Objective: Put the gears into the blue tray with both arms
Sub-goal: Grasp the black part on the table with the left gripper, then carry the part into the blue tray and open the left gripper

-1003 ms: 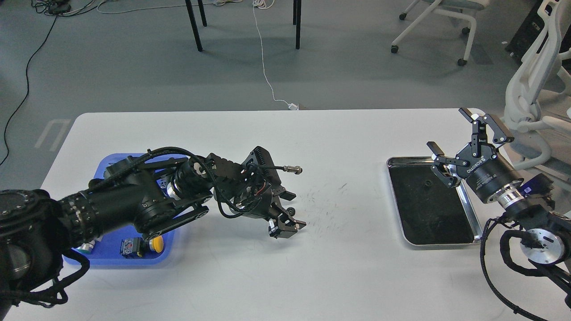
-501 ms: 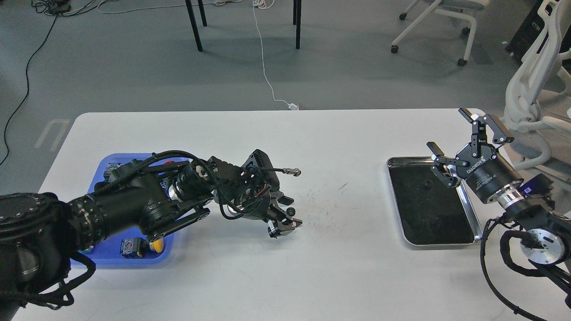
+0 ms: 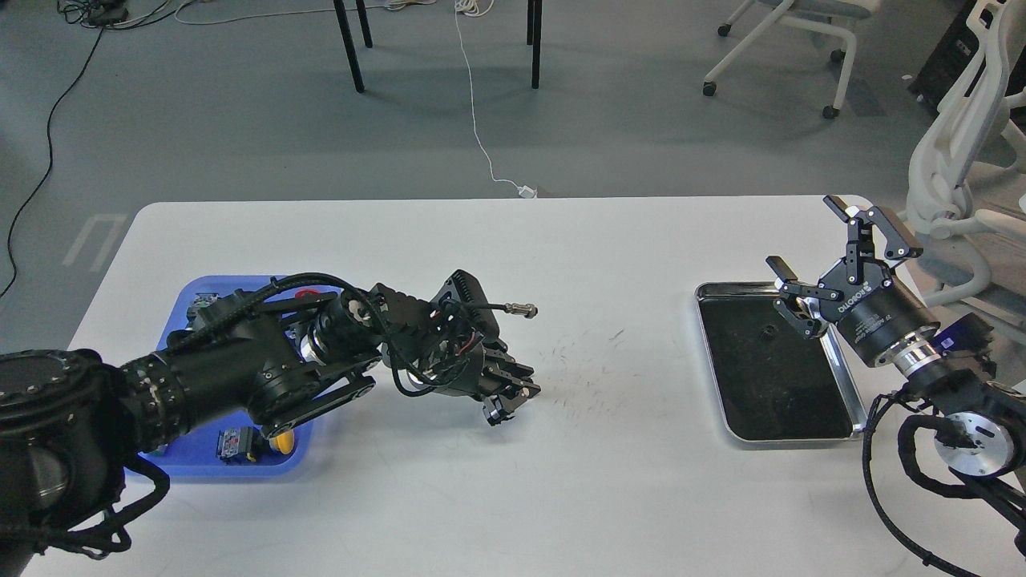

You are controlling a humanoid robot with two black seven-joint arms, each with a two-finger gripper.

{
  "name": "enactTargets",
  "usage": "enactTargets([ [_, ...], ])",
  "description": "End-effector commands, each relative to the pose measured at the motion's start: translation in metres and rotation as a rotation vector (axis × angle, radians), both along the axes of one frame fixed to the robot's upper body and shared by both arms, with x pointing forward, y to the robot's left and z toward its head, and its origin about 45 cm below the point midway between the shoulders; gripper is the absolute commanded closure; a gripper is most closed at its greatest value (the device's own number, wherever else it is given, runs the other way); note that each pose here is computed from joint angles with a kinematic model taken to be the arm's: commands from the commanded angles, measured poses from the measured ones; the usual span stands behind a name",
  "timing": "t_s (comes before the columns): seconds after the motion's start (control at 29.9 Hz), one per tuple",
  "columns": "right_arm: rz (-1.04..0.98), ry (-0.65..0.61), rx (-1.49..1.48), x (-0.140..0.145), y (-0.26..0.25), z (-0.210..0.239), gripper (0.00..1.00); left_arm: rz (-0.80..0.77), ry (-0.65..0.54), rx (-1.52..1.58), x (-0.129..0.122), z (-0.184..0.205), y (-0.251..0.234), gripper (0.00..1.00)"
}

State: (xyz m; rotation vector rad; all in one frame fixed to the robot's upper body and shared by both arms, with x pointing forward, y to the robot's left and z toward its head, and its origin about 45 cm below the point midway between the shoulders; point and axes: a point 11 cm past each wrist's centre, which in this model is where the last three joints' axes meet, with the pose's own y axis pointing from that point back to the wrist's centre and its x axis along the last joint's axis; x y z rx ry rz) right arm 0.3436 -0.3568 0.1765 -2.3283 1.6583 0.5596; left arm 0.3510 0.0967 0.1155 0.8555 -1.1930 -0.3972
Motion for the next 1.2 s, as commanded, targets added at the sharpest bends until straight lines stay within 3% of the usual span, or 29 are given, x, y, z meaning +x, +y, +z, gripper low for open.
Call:
enactTargets([
  [0.0,0.001,0.0,0.001,0.0,0.0,0.0,0.02,0.01,-0.029,-0.002,0.007,0.015,0.019,0.89],
  [0.13,0.003,-0.002,0.004,0.0,0.002,0.0,0.02,0.001,-0.093,0.004,0.014,0.052,0.053,0.89],
  [0.27,0.005,0.0,0.004,0.0,0.003,-0.001,0.02,0.1,-0.065,0.002,0.005,0.076,0.117,0.88],
  [0.47,0.01,-0.002,0.006,0.0,0.005,0.0,0.02,0.307,-0.046,0.14,-0.015,0.077,0.236,0.88],
  [0.57,0.012,-0.002,0.003,0.0,0.004,0.0,0.02,0.371,-0.033,0.183,-0.025,0.074,0.269,0.87],
  [0.8,0.014,-0.002,0.009,0.0,0.007,-0.001,0.02,0.46,-0.02,0.227,-0.033,0.054,0.308,0.86],
  [1.0,0.014,-0.002,0.009,0.0,0.007,-0.001,0.02,0.483,0.004,0.237,-0.033,0.038,0.31,0.85],
  [1.17,0.013,-0.003,0.008,0.0,0.006,0.0,0.02,0.488,0.006,0.245,-0.034,0.035,0.313,0.74],
])
